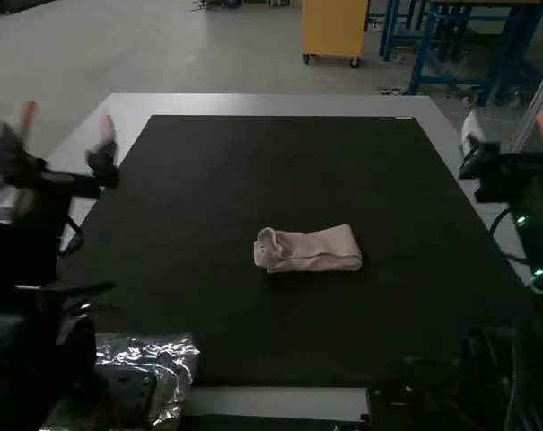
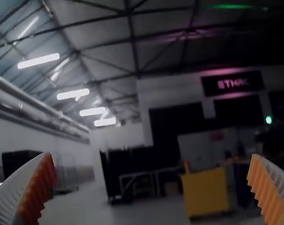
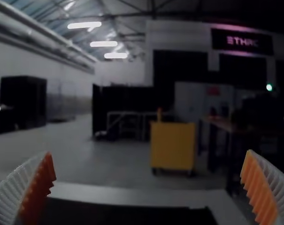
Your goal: Fold the towel.
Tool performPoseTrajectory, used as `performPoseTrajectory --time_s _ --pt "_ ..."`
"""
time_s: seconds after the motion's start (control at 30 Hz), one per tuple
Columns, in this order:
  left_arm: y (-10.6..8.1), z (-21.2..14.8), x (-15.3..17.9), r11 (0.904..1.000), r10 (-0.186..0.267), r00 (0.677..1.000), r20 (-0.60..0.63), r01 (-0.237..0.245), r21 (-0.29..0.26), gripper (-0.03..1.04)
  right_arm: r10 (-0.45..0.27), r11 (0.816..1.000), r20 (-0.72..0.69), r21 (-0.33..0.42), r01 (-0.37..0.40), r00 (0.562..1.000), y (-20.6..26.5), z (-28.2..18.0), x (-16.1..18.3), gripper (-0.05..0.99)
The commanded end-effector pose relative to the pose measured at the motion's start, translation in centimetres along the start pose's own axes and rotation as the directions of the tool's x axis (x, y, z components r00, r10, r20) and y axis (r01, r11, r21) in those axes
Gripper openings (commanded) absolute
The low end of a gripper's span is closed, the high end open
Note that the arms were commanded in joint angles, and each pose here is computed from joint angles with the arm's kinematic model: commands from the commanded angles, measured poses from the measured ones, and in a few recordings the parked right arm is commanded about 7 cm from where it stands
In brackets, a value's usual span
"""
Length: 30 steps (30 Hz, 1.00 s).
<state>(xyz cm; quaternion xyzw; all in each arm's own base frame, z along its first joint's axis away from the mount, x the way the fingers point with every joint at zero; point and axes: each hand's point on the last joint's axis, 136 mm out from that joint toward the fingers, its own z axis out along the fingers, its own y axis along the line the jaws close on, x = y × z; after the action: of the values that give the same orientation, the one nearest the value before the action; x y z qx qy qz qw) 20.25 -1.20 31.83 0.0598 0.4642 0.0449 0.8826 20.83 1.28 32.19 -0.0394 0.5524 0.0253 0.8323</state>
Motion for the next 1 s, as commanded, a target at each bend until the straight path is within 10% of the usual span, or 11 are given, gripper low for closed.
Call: performPoseTrajectory --time_s 0.0,0.3,0.43,0.97 --pt "-0.6 -0.3 2.2 0.9997 0.005 0.998 -0.062 -0.004 0.025 0.96 -0.032 0.999 -0.02 -0.021 0.032 0.999 0.3 0.0 2.0 0.91" --pt "-1.7 -1.9 9.4 0.9952 -0.068 0.931 -0.36 0.089 0.041 0.96 0.0 0.978 -0.232 0.201 0.048 0.973 -3.7 -1.4 11.2 0.91" --pt "-2.0 -4.3 14.0 0.9608 -0.267 0.797 -0.542 0.264 -0.084 0.97 0.027 0.977 -0.427 0.202 0.066 0.904 -3.8 -3.1 16.0 0.91" --pt "-1.9 -4.4 14.1 0.9551 -0.287 0.788 -0.544 0.279 -0.101 0.97 -0.024 0.994 -0.478 0.079 0.07 0.878 -1.8 -3.4 17.3 0.91"
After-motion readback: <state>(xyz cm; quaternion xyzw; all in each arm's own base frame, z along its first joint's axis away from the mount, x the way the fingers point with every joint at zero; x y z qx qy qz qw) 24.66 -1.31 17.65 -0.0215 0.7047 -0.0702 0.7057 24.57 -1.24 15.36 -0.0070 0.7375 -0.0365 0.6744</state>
